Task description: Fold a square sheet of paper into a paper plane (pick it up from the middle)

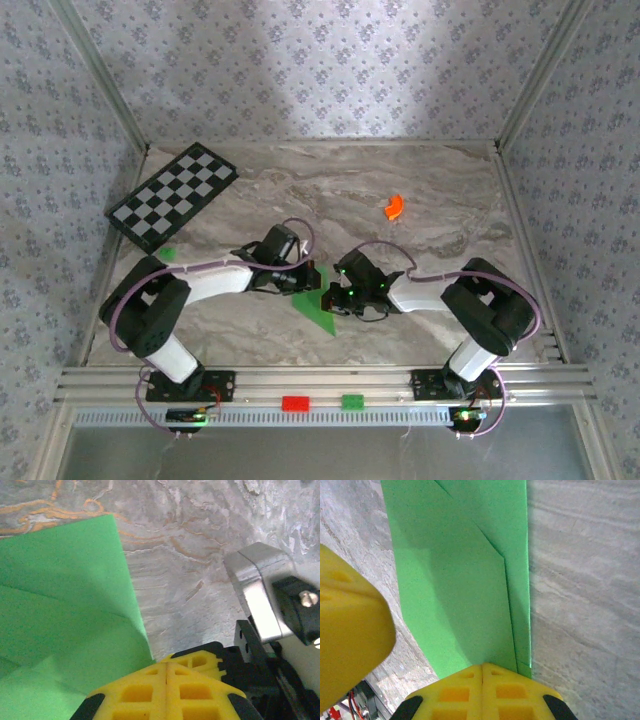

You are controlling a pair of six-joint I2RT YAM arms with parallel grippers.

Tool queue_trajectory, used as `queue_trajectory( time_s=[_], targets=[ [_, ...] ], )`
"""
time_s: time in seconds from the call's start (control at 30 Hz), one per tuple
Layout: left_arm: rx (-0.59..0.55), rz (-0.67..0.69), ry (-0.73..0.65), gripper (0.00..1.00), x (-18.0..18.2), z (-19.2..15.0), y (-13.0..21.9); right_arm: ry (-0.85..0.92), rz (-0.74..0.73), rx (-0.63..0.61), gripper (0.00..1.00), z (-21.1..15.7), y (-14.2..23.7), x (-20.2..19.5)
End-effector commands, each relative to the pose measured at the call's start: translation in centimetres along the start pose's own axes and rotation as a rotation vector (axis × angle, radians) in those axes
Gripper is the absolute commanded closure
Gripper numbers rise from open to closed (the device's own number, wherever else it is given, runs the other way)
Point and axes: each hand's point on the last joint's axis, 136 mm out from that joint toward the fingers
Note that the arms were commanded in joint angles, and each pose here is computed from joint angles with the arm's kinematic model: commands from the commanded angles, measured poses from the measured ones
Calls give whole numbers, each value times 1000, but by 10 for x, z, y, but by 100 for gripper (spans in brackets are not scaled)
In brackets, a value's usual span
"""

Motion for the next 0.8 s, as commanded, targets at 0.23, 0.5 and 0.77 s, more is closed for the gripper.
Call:
queue_trajectory(
  time_s=[0.23,0.5,0.77],
  targets=[
    [55,100,113,99,51,-18,-23,-101,-208,85,100,-32,-2,-65],
    [8,78,154,98,76,20,-8,-98,-223,98,100,-39,-2,-75],
    [-60,52,225,97,100,70,18,-93,-217,115,100,-44,-2,-78]
  ],
)
Point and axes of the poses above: each hand's point on the last joint's axis, 136 mm out from that joint toward the fingers, its own y axis back along the fingers, its own x axis along the line the jaws close on, z = x × y, and after that the axes turned 2 degrees about -y, right-handed
